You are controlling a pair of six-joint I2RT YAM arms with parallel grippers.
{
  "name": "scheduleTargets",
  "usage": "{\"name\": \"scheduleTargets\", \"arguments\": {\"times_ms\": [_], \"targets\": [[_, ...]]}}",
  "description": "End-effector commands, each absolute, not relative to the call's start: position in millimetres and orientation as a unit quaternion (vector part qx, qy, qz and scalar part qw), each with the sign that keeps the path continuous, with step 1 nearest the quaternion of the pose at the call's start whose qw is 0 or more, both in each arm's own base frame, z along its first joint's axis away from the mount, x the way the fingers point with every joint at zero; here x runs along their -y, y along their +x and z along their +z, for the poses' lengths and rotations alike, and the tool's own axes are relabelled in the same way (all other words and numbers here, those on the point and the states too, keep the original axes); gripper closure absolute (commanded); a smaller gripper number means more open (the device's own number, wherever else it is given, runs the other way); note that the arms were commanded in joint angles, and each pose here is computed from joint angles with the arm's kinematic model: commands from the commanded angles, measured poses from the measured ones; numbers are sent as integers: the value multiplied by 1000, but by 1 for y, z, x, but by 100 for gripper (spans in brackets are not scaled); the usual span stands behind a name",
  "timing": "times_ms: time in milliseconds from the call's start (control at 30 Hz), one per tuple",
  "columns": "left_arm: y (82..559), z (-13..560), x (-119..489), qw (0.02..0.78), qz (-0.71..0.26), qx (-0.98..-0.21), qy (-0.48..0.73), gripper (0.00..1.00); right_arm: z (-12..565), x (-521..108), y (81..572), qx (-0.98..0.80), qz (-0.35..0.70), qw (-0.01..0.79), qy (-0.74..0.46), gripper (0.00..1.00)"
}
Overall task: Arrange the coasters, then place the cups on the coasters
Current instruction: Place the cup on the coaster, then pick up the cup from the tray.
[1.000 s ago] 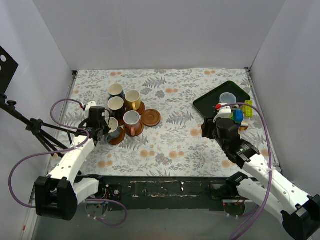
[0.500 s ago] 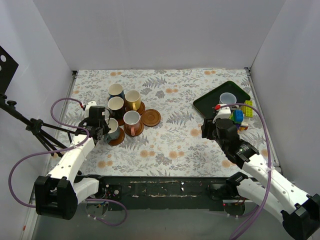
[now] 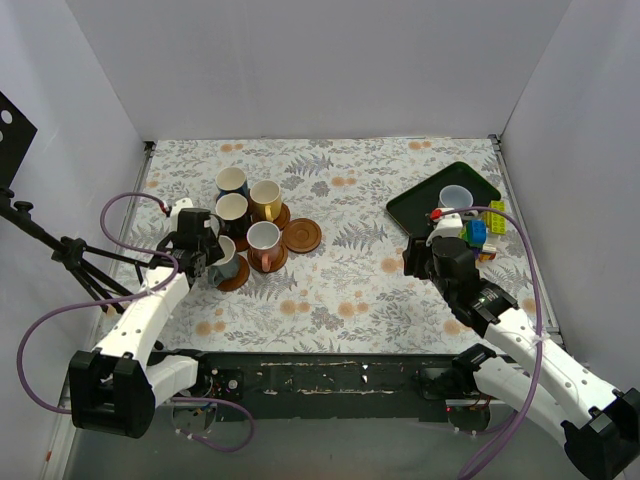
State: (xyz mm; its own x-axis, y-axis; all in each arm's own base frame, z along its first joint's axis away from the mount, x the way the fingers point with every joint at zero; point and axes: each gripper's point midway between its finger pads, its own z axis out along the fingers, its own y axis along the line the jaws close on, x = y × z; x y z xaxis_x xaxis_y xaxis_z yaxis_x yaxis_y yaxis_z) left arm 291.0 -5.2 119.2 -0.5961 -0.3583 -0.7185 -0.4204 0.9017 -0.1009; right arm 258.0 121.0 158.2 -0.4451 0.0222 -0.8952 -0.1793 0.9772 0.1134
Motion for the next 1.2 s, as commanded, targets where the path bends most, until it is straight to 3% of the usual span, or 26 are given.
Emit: {"name": "scheduleTargets", "arguments": {"times_ms": [0, 133, 367, 600, 833, 933, 1167], "targets": [[303, 147, 6, 426, 33, -878, -216, 55, 173, -123, 263, -831, 109, 544, -35, 39], [306, 170, 13, 449, 7, -871, -198, 39, 190, -118, 264, -826, 97, 554, -41, 38], [298, 212, 19, 483, -16, -861, -160, 25, 231, -108, 271, -819, 70, 565, -75, 34], [302, 256, 43, 504, -72, -856, -94, 3, 242, -90, 308, -836, 54, 534, -110, 32], [355, 284, 70, 532, -127, -835, -63, 2, 226, -63, 366, -869, 27, 486, -96, 34], [375, 292, 85, 551, -161, -818, -42, 2, 210, -70, 391, -863, 21, 480, -158, 34], [400, 270, 79, 563, -131, -815, -36, 2, 177, -54, 430, -882, 24, 419, -216, 39]]}}
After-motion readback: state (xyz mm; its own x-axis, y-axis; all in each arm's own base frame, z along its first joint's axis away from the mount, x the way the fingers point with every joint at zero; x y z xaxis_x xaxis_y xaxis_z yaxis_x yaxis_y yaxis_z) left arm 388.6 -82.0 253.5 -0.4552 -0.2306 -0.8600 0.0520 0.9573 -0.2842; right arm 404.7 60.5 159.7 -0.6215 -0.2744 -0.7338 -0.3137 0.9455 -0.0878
